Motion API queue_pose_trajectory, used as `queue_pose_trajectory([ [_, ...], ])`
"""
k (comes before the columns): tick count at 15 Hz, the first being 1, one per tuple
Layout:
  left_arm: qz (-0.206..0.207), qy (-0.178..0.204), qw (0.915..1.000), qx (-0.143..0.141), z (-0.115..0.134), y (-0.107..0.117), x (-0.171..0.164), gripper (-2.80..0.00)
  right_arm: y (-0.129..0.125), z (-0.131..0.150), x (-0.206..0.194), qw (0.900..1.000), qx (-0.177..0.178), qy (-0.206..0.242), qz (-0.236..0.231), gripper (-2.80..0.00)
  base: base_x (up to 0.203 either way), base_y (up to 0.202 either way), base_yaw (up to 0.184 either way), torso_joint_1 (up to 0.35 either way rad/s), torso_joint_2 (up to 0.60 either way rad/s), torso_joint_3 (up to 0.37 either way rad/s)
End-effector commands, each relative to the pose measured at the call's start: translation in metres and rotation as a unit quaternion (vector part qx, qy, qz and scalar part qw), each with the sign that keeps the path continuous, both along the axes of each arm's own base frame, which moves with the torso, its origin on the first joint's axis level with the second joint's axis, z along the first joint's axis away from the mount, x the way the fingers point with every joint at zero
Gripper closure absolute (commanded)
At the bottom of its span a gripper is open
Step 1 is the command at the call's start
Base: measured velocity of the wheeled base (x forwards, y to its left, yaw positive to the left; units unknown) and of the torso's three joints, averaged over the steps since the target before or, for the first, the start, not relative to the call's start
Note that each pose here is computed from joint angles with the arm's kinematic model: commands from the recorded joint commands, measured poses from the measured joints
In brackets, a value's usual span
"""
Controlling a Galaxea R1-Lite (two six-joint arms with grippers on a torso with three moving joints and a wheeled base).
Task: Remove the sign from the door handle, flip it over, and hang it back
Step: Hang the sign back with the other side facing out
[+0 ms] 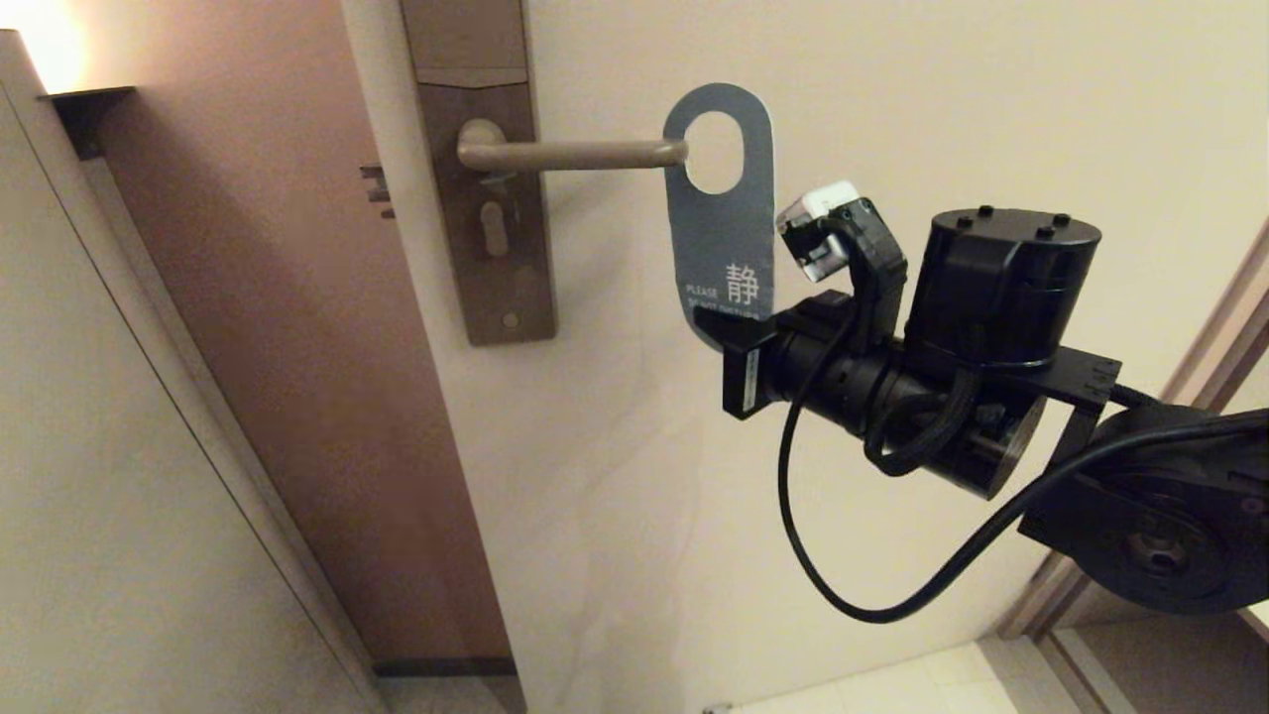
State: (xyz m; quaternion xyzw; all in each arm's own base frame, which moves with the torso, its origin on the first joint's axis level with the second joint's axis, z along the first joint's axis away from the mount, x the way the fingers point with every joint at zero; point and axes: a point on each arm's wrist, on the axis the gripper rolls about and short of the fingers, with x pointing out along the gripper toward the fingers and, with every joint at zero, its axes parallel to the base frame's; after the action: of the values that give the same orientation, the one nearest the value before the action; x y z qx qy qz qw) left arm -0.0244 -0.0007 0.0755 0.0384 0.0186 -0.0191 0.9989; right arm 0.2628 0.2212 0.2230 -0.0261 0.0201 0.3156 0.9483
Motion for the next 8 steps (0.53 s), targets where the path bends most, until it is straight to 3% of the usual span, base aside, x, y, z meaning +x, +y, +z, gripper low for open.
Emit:
queue_pose_trajectory([
  [1,0.0,0.001,1.0,0.0,0.0,0.0,0.0,0.0,0.004,-0.001,0.002,1.0,0.001,-0.001,-0.001,0.0,0.0,0.0,0.0,0.0,0.0,0.0],
  [8,0.0,0.001,1.0,0.0,0.0,0.0,0.0,0.0,0.019,0.001,0.002,1.0,-0.003,-0.013,-0.011,0.0,0.0,0.0,0.0,0.0,0.0,0.0],
])
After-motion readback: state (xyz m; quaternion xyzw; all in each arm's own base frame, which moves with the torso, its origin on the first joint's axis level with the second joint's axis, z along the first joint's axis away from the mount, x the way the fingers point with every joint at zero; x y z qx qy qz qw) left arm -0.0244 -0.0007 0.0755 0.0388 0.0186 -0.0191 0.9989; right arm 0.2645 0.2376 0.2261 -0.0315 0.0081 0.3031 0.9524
